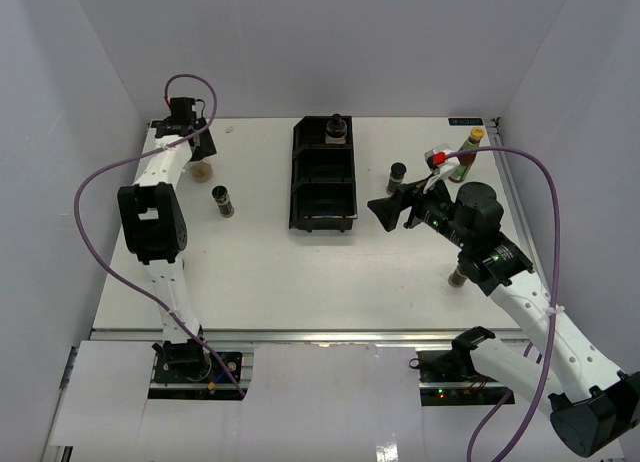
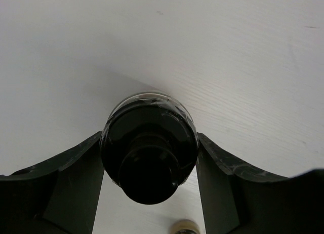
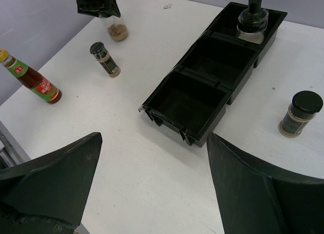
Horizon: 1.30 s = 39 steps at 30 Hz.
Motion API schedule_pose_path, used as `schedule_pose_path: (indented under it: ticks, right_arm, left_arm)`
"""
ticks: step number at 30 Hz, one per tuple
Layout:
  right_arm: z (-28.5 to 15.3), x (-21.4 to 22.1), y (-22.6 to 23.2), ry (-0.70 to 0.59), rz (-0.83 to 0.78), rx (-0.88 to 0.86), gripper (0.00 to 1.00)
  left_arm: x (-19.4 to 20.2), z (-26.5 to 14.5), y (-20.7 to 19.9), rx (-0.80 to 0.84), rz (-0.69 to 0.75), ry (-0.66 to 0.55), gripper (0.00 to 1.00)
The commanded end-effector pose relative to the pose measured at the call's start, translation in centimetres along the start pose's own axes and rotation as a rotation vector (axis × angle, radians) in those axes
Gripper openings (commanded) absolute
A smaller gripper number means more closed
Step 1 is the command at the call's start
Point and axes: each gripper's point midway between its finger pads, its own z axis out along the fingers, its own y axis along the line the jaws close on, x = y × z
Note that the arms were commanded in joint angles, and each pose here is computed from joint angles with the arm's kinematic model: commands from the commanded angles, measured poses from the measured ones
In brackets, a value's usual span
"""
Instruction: Organize the condiment bottles
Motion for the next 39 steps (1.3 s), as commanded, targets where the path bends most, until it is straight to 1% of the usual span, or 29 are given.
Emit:
schedule_pose_path:
  ticks: [1, 5, 13, 16, 17, 19, 23, 32, 39]
  right_arm:
    - [-0.4, -2.2, 0.2, -0.066, -0.033, 0.003, 0.9]
    - [-0.7, -2.4, 0.2, -0.067, -0.039, 0.009, 0.9]
    - [-0.7, -2.3, 0.1, -0.068, -0.038, 0.015, 0.9]
    - [-0.6, -2.3, 0.0, -0.068, -0.039, 0.02, 0.9]
    - [-0.6, -2.4, -0.1, -0.067, -0.038, 0.023, 0.9]
    - [-0.6, -2.4, -0.1, -0.07, -0.038, 0.025, 0.9]
    - [-0.6, -2.4, -0.2, -0.07, -0.042, 0.03, 0.9]
    - [-0.8, -2.3, -0.3, -0.074, -0.046, 0.035, 0.9]
    - [-0.9, -2.2, -0.4, -0.079, -0.051, 0.043, 0.9]
  left_arm:
    - [-8.1, -8.9, -4.9, 0.086, 0.02, -0.243, 0.0]
    - [-9.6, -11.2, -7.9, 0.141, 0.044, -0.281, 0.0]
    - [-10.7, -15.9, -16.3, 0.376, 0.071, -0.355, 0.0]
    - [-10.2, -16.6, -19.7, 0.457, 0.086, -0.357, 0.0]
    - [-10.6, -17.5, -20.8, 0.482, 0.092, -0.374, 0.0]
    - [-10.1, -17.1, -22.6, 0.504, 0.12, -0.372, 0.0]
    - [-9.6, -17.8, -26.2, 0.561, 0.154, -0.402, 0.0]
    - [-7.4, -15.5, -29.1, 0.589, 0.161, -0.396, 0.0]
    - [-6.6, -14.2, -31.1, 0.621, 0.171, -0.417, 0.0]
